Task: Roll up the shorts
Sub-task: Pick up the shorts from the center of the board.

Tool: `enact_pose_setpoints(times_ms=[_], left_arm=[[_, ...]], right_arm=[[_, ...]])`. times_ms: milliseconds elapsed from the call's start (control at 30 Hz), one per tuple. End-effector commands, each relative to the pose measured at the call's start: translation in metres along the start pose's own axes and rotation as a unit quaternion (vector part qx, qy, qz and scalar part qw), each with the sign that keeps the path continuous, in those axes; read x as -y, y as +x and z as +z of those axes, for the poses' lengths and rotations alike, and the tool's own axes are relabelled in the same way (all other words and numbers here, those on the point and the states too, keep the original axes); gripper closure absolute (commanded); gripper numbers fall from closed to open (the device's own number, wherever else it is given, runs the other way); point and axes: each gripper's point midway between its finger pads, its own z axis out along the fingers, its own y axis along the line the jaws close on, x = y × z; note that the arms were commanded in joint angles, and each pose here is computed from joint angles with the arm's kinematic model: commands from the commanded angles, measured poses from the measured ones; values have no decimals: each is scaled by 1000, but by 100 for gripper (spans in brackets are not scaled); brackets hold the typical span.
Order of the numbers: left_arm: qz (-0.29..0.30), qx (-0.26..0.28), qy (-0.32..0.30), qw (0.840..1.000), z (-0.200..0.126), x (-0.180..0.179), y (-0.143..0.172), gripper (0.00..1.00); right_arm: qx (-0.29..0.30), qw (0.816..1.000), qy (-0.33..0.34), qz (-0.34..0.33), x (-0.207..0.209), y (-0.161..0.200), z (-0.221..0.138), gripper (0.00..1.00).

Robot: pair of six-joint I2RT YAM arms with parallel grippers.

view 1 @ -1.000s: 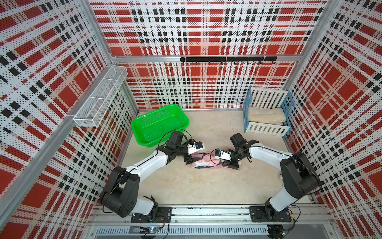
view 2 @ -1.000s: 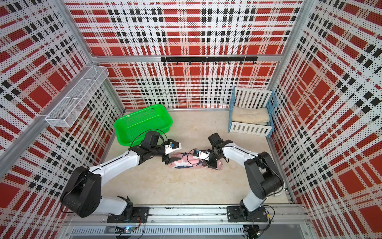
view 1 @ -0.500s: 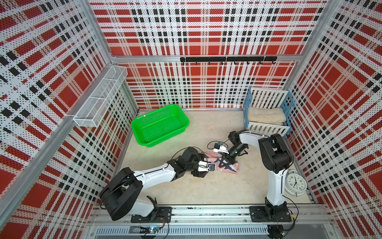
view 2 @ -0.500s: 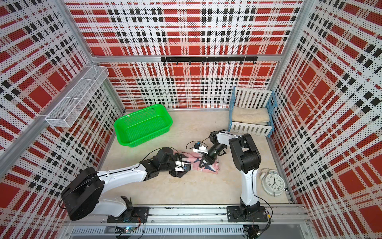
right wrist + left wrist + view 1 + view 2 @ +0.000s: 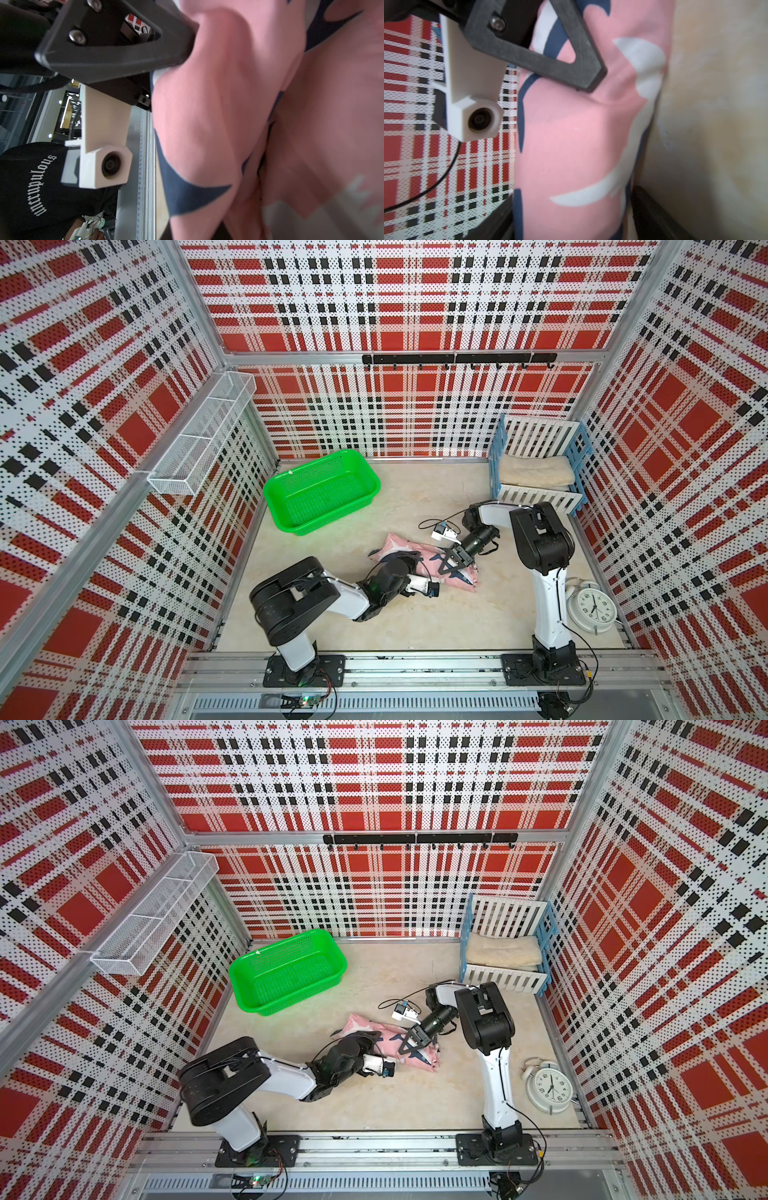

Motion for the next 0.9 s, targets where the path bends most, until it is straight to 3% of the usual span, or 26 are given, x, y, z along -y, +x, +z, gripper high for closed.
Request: enact_pose_setpoints(times_ms=[0, 100, 200, 267, 300, 333, 467, 600, 700, 867], left_arm=[[28, -39, -50, 998, 2, 1, 17, 21], [28, -35, -46, 998, 6, 3, 16, 32], [23, -41, -49, 998, 5, -1, 20, 79], [23, -44, -46, 998, 5, -2, 22, 88], [25, -44, -42, 998, 5, -2, 22, 93], [26, -42, -33, 998, 5, 0, 22, 95], [2, -15, 73, 997, 6, 14, 13, 98], [-62, 6, 224, 973, -4, 22, 5, 99], [-112, 9, 288, 951, -12, 15, 5, 100], [-195, 1, 291, 937, -13, -32, 10, 100]], right_arm=[[28, 999, -24, 11, -3, -6, 0, 100], [30, 999, -24, 9, -5, -6, 0, 100], [31, 999, -24, 7, -6, -6, -1, 100], [32, 999, -23, 2, -8, -8, -2, 87], [33, 999, -21, -1, -8, -10, -3, 40], [34, 999, -18, -9, -11, -13, -5, 11], [70, 994, 7, -84, -35, -38, -32, 10], [124, 973, 133, -140, -42, -64, -81, 10], [166, 938, 263, -150, -34, -79, -125, 9], [201, 870, 423, -154, -39, -94, -184, 8]])
